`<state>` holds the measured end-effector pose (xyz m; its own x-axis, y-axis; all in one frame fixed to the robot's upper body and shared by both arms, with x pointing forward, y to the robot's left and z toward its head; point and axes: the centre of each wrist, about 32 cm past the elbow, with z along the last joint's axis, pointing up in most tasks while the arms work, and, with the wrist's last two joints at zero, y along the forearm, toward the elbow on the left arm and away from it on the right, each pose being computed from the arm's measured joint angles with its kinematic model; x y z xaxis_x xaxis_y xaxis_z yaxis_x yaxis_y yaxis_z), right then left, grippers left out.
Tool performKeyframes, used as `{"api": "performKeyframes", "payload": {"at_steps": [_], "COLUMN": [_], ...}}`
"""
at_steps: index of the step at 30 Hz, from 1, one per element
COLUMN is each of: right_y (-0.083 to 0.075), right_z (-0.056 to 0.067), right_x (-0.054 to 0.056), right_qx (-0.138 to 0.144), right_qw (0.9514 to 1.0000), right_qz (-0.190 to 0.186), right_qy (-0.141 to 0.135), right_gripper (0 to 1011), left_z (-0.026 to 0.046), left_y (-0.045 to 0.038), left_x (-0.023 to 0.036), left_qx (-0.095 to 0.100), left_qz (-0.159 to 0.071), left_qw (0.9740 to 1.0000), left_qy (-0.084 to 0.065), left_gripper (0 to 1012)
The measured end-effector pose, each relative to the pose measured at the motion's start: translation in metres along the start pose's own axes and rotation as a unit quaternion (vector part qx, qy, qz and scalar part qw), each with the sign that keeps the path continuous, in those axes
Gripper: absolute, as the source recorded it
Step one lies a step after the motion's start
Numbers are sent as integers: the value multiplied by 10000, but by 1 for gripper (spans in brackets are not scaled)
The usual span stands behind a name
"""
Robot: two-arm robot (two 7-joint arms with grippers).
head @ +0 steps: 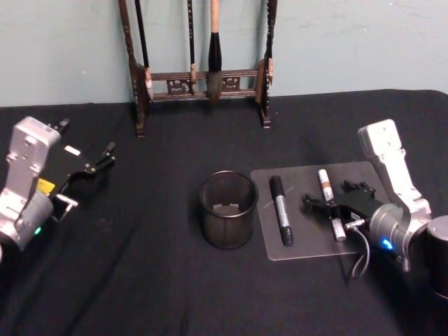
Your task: Pick up the water-based marker from the table and place it into the pen holder.
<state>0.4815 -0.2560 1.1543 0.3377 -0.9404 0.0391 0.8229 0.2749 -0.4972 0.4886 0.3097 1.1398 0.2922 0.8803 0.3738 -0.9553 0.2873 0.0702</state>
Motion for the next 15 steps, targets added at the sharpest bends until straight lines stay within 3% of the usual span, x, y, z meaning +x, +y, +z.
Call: {"api": "performKeyframes", "payload": {"at_steps": [15], "right_y": [8], "right_z": [-20], "right_x": [5], "right_qx": [-12], "right_qw": [10000], "right_qz": [35], "right_qy": [56], "right_gripper": [1003], "left_z": [0], "left_y": [0], "left_x": [0], "left_qx": [0], "left_qz": [0], "left_qw": [10000], "left_qy": [0], "left_gripper": [1001]}}
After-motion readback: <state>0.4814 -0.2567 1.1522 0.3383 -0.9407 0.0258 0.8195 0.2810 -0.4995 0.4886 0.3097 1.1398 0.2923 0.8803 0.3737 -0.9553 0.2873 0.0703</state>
